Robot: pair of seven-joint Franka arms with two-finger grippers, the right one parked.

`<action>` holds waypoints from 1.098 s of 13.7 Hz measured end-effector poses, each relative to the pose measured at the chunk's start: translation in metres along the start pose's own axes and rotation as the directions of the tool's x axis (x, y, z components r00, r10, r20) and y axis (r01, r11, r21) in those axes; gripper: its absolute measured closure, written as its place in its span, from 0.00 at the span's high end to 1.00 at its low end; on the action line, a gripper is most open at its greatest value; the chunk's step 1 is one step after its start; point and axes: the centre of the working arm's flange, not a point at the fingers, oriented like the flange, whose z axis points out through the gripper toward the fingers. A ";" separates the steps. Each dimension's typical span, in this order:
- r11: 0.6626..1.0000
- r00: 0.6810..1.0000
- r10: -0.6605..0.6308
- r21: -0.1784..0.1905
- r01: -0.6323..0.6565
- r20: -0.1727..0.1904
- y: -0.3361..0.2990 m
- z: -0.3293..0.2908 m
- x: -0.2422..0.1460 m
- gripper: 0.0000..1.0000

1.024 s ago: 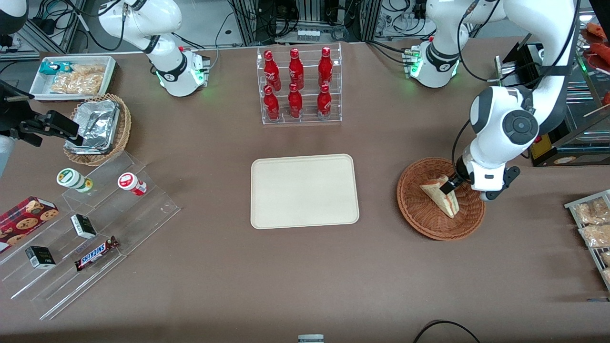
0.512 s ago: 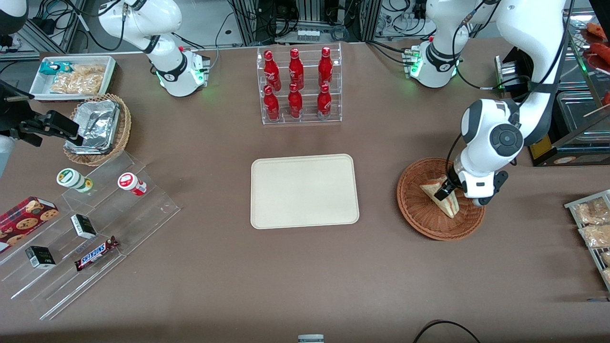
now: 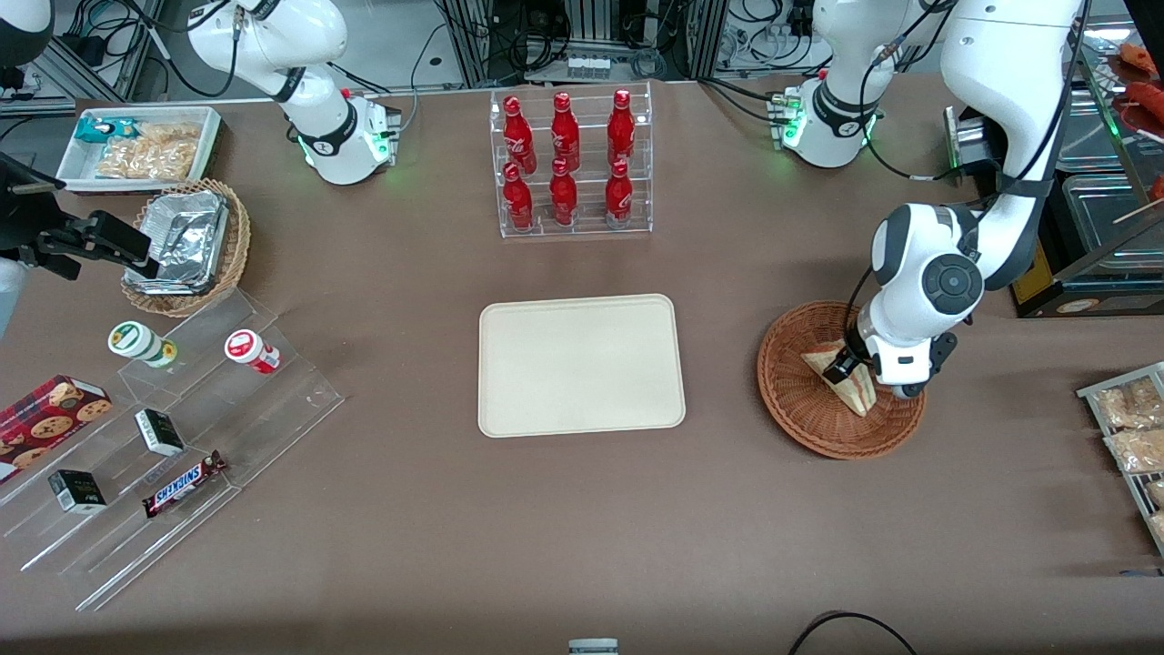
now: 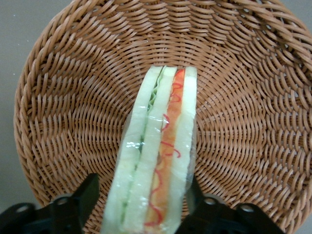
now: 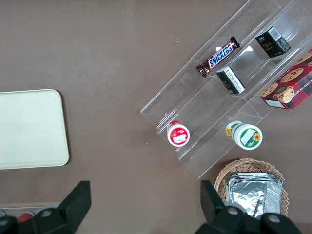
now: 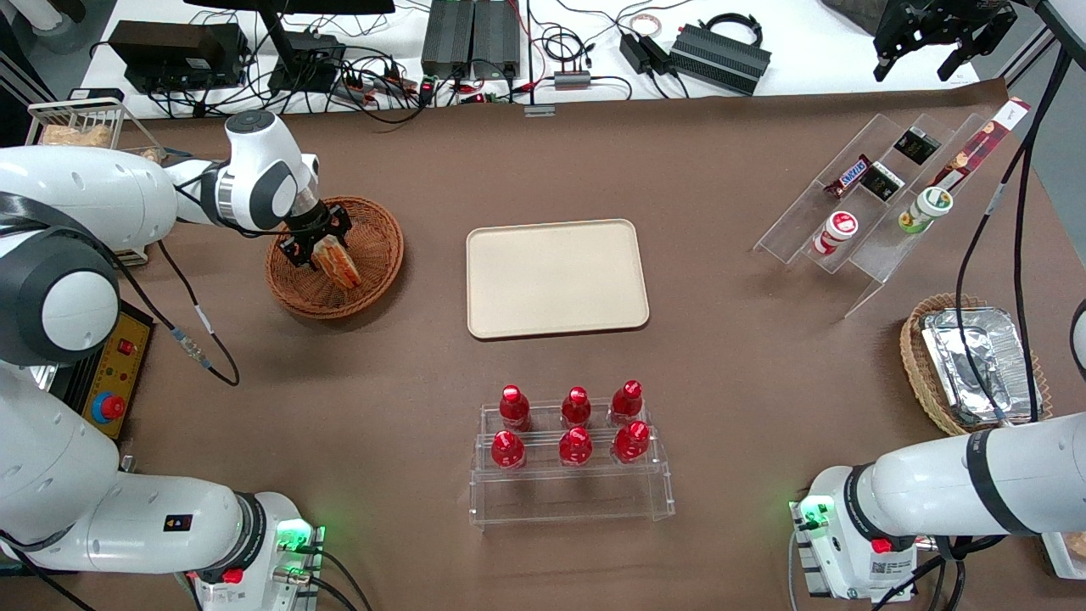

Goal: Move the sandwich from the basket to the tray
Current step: 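Close the left gripper on the wrapped sandwich and lift it, then carry the sandwich with the left gripper over the cream tray and lower it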

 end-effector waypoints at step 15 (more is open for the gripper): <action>0.866 0.865 0.499 0.013 -0.500 0.053 0.085 -0.086 -0.055 0.15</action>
